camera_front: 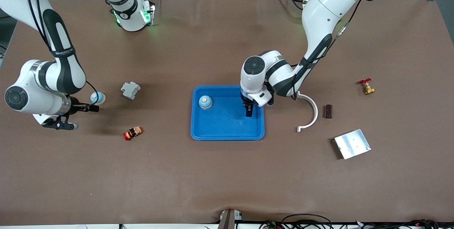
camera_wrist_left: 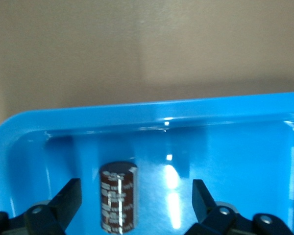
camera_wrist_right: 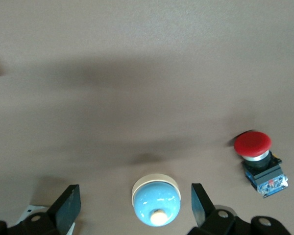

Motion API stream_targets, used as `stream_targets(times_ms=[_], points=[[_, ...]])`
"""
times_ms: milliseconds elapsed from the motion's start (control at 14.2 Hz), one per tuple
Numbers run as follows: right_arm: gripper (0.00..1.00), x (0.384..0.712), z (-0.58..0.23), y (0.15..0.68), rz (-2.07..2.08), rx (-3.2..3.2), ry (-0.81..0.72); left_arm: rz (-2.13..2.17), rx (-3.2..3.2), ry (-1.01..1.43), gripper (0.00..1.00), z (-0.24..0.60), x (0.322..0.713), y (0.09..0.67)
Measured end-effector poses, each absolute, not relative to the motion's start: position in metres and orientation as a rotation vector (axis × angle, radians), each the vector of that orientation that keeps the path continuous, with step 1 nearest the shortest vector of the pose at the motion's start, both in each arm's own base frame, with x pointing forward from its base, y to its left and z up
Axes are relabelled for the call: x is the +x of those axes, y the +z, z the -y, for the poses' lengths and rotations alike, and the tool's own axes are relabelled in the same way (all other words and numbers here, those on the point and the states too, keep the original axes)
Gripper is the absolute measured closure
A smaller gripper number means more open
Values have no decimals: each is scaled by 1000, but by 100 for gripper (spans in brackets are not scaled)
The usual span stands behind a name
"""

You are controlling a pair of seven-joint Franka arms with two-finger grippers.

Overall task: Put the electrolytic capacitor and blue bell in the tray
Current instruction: 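Grasp the second blue bell with the right gripper while the left gripper withdraws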

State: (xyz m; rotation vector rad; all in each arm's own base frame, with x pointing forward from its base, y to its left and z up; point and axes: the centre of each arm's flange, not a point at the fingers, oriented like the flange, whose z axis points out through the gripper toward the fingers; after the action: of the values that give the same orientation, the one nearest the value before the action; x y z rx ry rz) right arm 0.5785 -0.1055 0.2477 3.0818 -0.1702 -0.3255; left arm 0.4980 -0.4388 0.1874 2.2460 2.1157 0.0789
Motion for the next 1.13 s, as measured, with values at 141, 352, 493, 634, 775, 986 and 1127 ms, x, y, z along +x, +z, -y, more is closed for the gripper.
stream_targets(times_ms=[141, 352, 493, 634, 775, 986, 1127], points=[[0, 573, 111, 242, 143, 3088, -334, -2144, 2238, 103, 0, 438, 507, 196], [0, 555, 124, 225, 109, 3097, -388, -2169, 2232, 132, 0, 439, 518, 210], [0, 544, 131, 214, 121, 3099, -416, -2161, 2256, 141, 0, 437, 521, 214], [0, 537, 137, 202, 134, 3100, -437, -2109, 2338, 122, 0, 429, 526, 219], [0, 532, 138, 189, 132, 3099, -469, -2023, 2447, 90, 0, 417, 534, 225], [0, 526, 132, 177, 118, 3100, -507, -1854, 2608, 76, 0, 405, 541, 233], [0, 526, 131, 176, 116, 3101, -509, -1782, 2664, 72, 0, 401, 543, 234]])
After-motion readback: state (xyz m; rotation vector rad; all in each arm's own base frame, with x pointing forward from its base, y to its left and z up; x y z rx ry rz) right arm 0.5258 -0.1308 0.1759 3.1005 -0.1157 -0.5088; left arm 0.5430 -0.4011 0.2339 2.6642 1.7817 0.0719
